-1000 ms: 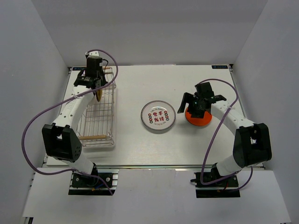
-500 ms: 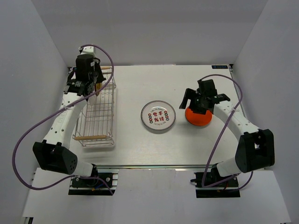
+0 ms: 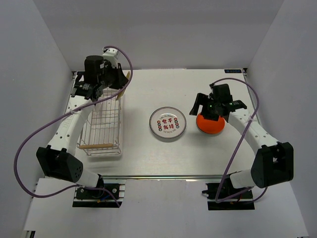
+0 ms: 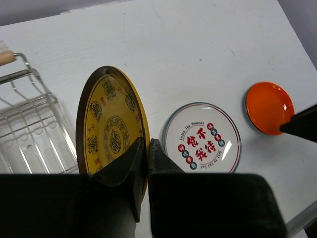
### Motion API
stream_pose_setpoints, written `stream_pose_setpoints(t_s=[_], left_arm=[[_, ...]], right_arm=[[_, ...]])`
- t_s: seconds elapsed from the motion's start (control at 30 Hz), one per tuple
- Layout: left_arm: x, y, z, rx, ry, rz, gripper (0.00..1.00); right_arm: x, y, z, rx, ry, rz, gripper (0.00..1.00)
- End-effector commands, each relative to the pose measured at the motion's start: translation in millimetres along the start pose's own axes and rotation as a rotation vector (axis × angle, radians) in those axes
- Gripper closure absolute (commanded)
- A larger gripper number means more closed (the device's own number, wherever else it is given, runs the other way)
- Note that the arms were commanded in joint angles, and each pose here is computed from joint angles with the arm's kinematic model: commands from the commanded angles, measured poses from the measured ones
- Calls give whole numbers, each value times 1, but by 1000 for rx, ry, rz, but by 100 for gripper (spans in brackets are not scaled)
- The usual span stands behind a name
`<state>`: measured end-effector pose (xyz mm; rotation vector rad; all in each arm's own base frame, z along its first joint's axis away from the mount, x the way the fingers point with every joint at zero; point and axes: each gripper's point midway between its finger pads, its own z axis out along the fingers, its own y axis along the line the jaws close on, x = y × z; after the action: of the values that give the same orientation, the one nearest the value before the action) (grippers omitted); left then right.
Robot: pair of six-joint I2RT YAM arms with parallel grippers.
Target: Unload the plates from the dish rack
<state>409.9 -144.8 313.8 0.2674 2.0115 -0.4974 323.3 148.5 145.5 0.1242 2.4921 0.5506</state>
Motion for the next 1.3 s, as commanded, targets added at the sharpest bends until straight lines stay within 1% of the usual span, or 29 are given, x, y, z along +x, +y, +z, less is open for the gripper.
stream_pose_setpoints(t_s=[0.0,0.1,0.13,0.2,0.23,0.3,0.33,0.4,0.43,0.5,0.53,0.57,0.63,0.67,0.73,0.77,0.83,0.93,0.97,1.03,1.1,1.2,1.27], left_arm=[[-13,-40,-13,164,-27,114,100],[-9,-58,-14,230,-28,168,100],[-7,-73,-14,294,-33,210,100],[-4,-88,-12,345,-35,267,100],[1,-101,-8,380,-21,291,100],[2,-116,-6,415,-24,364,100],[7,-121,2,425,-11,385,100],[13,-141,5,471,-3,479,100],[14,-147,8,479,-3,507,100],[24,-160,15,502,7,577,100],[26,-164,16,506,7,601,100],[33,-173,17,530,8,660,100],[46,-180,18,553,27,715,100],[53,-186,17,565,34,766,100],[62,-188,20,546,55,809,100],[65,-183,26,501,69,835,100],[72,-189,29,489,81,862,100],[87,-201,33,521,104,913,100],[86,-204,34,523,92,935,100],[93,-206,38,499,95,978,100],[95,-203,43,467,104,1005,100],[104,-210,46,466,113,1032,100],[105,-217,48,458,87,1051,100]], right_arm=[[-24,31,-3,-122,-21,-20,11],[-29,47,-3,-195,-5,-40,11],[-36,58,-8,-238,-10,-51,11],[-39,62,-5,-253,14,-50,11],[-45,66,-9,-254,17,-54,11],[-45,67,-5,-251,65,-35,11],[-39,65,-1,-239,113,-19,11],[-46,77,-5,-285,127,-20,11],[-45,77,0,-289,149,-14,11],[-54,79,-5,-282,166,5,11],[-56,74,2,-256,187,19,11],[-65,78,-5,-247,185,13,11],[-73,69,3,-204,200,32,11],[-81,72,-4,-206,193,20,11],[-89,65,1,-183,200,38,11],[-96,70,-2,-194,185,29,11],[-101,66,2,-199,199,56,11],[-96,77,4,-274,237,63,11],[-90,84,1,-325,262,63,11],[-83,87,2,-373,270,70,11],[-83,91,-2,-402,251,71,11],[-82,93,-4,-417,256,73,11],[-77,97,-5,-437,273,81,11]])
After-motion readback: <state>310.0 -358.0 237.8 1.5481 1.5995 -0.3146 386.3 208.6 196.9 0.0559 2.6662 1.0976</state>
